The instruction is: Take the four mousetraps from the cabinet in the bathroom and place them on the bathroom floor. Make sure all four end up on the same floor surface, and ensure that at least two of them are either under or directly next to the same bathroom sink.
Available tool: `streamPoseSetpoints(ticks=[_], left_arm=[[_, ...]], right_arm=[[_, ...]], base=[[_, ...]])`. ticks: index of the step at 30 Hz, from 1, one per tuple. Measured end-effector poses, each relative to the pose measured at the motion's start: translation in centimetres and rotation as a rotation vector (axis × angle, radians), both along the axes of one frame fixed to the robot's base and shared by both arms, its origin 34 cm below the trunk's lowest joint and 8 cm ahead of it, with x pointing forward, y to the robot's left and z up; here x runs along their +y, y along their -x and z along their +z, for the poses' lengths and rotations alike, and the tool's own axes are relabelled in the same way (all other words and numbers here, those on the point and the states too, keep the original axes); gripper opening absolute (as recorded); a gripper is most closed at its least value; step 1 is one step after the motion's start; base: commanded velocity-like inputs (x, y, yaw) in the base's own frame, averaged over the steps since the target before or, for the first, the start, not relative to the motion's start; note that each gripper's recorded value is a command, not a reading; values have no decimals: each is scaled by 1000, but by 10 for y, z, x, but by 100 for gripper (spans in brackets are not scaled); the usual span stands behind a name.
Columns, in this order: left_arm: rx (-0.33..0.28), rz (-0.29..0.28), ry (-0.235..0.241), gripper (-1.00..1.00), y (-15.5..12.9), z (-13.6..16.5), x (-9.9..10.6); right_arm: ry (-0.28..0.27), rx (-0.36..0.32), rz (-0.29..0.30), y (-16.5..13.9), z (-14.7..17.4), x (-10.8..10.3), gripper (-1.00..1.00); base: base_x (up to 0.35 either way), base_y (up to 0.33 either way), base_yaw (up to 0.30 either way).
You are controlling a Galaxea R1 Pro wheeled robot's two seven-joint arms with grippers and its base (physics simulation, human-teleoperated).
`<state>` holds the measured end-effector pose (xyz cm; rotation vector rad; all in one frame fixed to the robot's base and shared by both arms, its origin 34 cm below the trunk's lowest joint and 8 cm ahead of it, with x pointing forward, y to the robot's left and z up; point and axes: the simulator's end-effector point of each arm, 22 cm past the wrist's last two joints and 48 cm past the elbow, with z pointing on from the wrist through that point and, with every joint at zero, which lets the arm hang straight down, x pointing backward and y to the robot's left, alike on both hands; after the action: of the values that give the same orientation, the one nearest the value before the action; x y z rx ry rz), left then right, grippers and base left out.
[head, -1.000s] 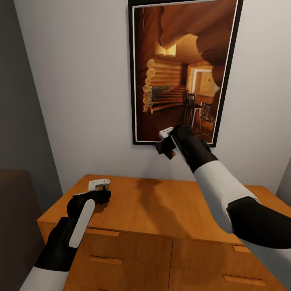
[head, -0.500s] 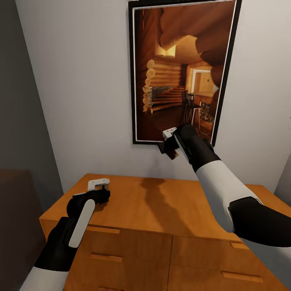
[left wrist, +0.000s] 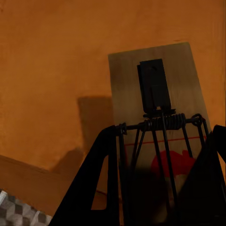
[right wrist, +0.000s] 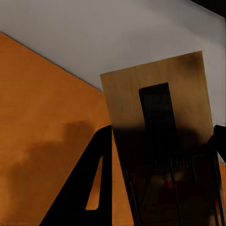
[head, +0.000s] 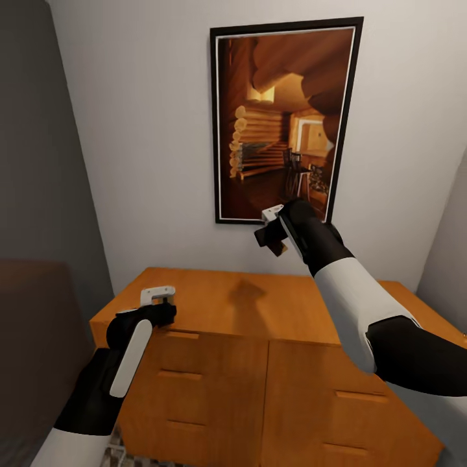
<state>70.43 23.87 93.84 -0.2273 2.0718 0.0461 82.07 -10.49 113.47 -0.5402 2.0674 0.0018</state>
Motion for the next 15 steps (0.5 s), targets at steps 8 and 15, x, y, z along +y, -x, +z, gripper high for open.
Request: streamPoseSetpoints(ticks=[8,15], left_arm=[[0,-1,-1,-100,0,0,-1],[-3,0,-1,-100,0,1,0]], right_arm=[[0,2,-1,0,-1,0,-100],[0,3,-2,0,-1,0,-100]], base=[[-331,0,0],[-331,0,0]])
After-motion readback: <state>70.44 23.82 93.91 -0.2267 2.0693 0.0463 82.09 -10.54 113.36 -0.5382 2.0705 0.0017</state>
